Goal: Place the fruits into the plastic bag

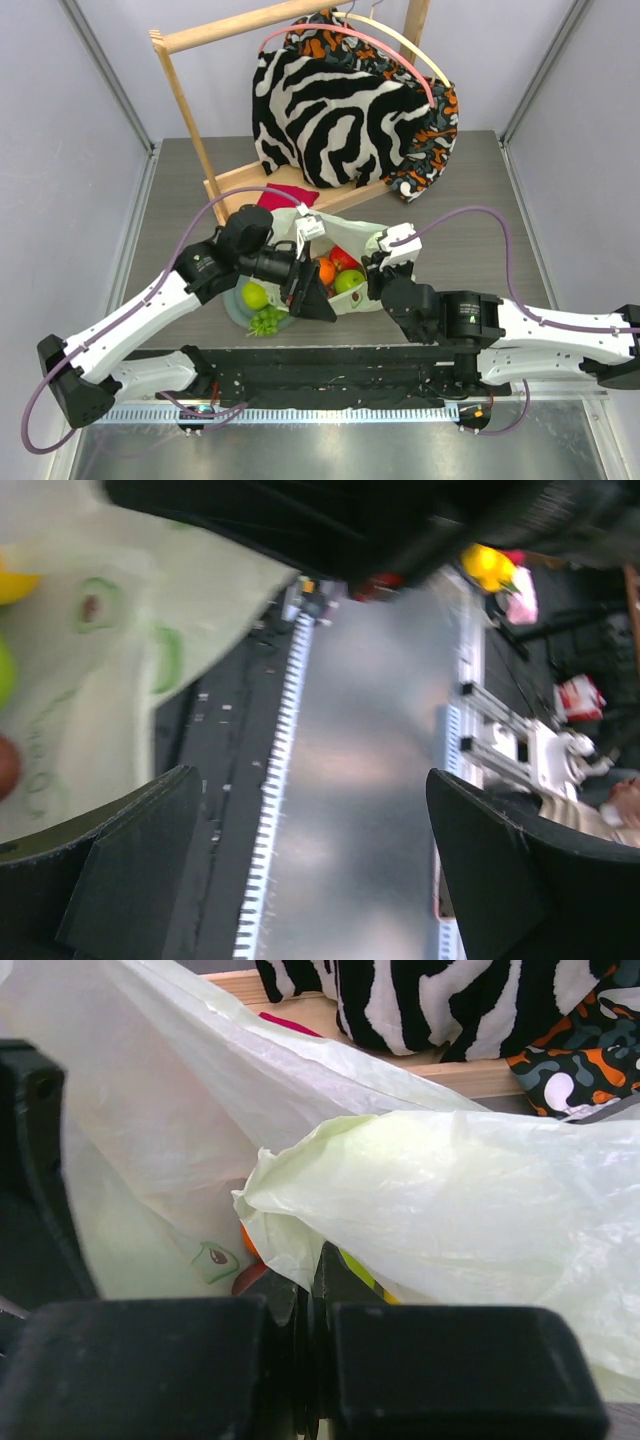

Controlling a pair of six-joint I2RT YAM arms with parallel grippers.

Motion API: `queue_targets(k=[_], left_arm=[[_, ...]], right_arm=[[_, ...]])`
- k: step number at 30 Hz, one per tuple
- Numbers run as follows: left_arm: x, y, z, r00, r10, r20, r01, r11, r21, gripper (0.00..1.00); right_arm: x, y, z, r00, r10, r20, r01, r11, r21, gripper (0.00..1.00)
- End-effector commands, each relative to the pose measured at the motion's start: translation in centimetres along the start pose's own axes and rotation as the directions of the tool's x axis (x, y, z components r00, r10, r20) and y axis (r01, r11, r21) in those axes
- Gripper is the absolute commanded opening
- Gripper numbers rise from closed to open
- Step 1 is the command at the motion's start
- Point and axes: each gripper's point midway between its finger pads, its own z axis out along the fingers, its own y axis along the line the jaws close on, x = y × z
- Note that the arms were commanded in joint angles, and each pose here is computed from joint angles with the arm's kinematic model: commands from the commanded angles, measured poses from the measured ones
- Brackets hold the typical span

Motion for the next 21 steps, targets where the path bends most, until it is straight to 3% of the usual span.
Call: queue_targets(k=[1, 4, 7, 8, 10, 11, 12, 15, 16, 18, 21], left_arm=[[-0.3, -8.7, -2.8, 0.993, 0.122, -0.009, -0.114, 0.954, 0.278, 1.00], [-1.8, -12.8, -4.7, 0.980, 0.184, 0.070, -0.197, 0.909, 0.368, 1.00], [-5.7, -15.2, -7.3, 0.905, 0.285, 0.316, -0.375, 0.884, 0.277, 1.00], [-8.4, -13.4, -7.9, 0.863, 0.283, 0.419, -0.350, 0.932, 0.091, 1.00], [-10.0, -10.8, -10.5, 0.825, 0.328, 0.461, -0.279, 0.945, -0.173, 1.00], [-12.3, -6.2, -13.0, 0.777, 0.347, 0.525, -0.106, 0.894, -0.435, 1.00], [-12.5, -4.2, -14.7, 0.766, 0.355, 0.537, -0.010, 0.841, -0.542, 1.00], [-11.1, 1.8, -19.7, 0.786, 0.375, 0.491, 0.223, 0.569, -0.791, 1.00], [-9.5, 3.1, -19.8, 0.837, 0.345, 0.425, 0.213, 0.509, -0.834, 1.00], [-8.4, 4.6, -18.7, 0.884, 0.289, 0.367, 0.203, 0.470, -0.859, 1.00], [-6.1, 6.1, -15.7, 0.934, 0.203, 0.294, 0.155, 0.511, -0.845, 1.00]], right_arm=[[-2.3, -0.6, 0.0, 0.991, 0.116, 0.059, -0.119, 0.992, 0.051, 0.01], [-2.2, -0.5, 0.1, 0.990, 0.130, 0.056, -0.133, 0.990, 0.050, 0.01], [-2.1, -0.4, 0.1, 0.989, 0.142, 0.051, -0.144, 0.988, 0.049, 0.01], [-2.1, -0.4, 0.1, 0.988, 0.148, 0.052, -0.150, 0.987, 0.048, 0.01], [-2.3, -0.6, -0.1, 0.986, 0.159, 0.053, -0.162, 0.986, 0.047, 0.01], [-2.3, -0.6, -0.1, 0.985, 0.163, 0.054, -0.166, 0.985, 0.045, 0.01], [-2.5, -0.7, -0.2, 0.984, 0.170, 0.058, -0.173, 0.984, 0.044, 0.01], [-2.7, -0.8, -0.2, 0.984, 0.171, 0.057, -0.174, 0.984, 0.043, 0.01], [-2.7, -0.8, -0.2, 0.984, 0.169, 0.056, -0.171, 0.984, 0.045, 0.01], [-2.8, -1.0, -0.2, 0.984, 0.169, 0.056, -0.172, 0.984, 0.048, 0.01], [-2.8, -1.2, -0.2, 0.982, 0.178, 0.058, -0.181, 0.982, 0.055, 0.01]])
